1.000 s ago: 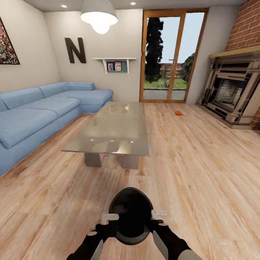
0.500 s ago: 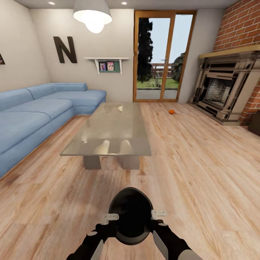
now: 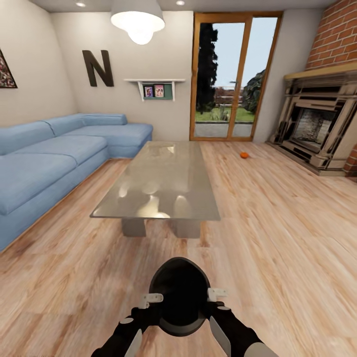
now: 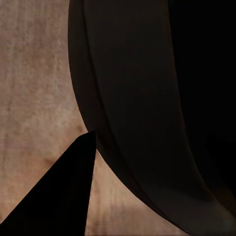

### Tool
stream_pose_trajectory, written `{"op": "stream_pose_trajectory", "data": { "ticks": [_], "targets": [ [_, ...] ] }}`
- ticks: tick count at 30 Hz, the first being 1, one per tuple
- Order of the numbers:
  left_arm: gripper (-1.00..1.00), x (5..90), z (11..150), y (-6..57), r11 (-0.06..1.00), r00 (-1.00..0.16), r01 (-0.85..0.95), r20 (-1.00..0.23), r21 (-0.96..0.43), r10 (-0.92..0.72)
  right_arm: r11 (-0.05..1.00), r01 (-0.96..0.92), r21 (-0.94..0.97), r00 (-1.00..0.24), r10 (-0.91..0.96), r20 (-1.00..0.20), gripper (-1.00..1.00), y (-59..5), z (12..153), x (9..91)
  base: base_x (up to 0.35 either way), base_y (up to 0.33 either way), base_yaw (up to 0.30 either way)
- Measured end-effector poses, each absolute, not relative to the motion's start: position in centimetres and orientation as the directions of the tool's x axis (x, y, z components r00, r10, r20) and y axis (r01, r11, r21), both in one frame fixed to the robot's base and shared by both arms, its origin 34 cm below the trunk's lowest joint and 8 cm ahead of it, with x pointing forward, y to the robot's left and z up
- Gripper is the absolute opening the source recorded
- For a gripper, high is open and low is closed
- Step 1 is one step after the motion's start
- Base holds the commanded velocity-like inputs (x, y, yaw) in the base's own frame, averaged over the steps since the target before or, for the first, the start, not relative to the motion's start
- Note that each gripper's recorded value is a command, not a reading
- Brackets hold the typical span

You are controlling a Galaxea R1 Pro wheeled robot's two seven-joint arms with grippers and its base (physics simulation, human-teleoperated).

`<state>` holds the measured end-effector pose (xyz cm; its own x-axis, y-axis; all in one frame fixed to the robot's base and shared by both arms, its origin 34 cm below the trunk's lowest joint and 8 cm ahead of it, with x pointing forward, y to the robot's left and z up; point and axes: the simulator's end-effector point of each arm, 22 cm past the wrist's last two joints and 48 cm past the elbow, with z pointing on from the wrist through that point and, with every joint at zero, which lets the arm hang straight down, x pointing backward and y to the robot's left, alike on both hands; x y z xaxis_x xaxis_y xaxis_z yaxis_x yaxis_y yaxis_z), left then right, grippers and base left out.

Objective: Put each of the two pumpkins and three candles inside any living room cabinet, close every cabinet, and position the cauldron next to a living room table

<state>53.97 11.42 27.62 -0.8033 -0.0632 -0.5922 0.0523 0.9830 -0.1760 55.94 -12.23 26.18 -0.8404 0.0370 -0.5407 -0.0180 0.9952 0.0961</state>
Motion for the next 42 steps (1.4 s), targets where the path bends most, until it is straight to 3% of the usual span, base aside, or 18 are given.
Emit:
{"op": "stream_pose_trajectory", "data": {
  "ticks": [42],
  "targets": [
    [-1.00, 54.08, 27.82, 11.40, 0.983, -0.801, 0.054, -0.596, -0.176, -0.063, 0.995, -0.018, 0.096, -0.838, 0.037, -0.544, -1.00, -12.25, 26.39, 56.05, 0.155, 0.000, -0.014]
  ]
}}
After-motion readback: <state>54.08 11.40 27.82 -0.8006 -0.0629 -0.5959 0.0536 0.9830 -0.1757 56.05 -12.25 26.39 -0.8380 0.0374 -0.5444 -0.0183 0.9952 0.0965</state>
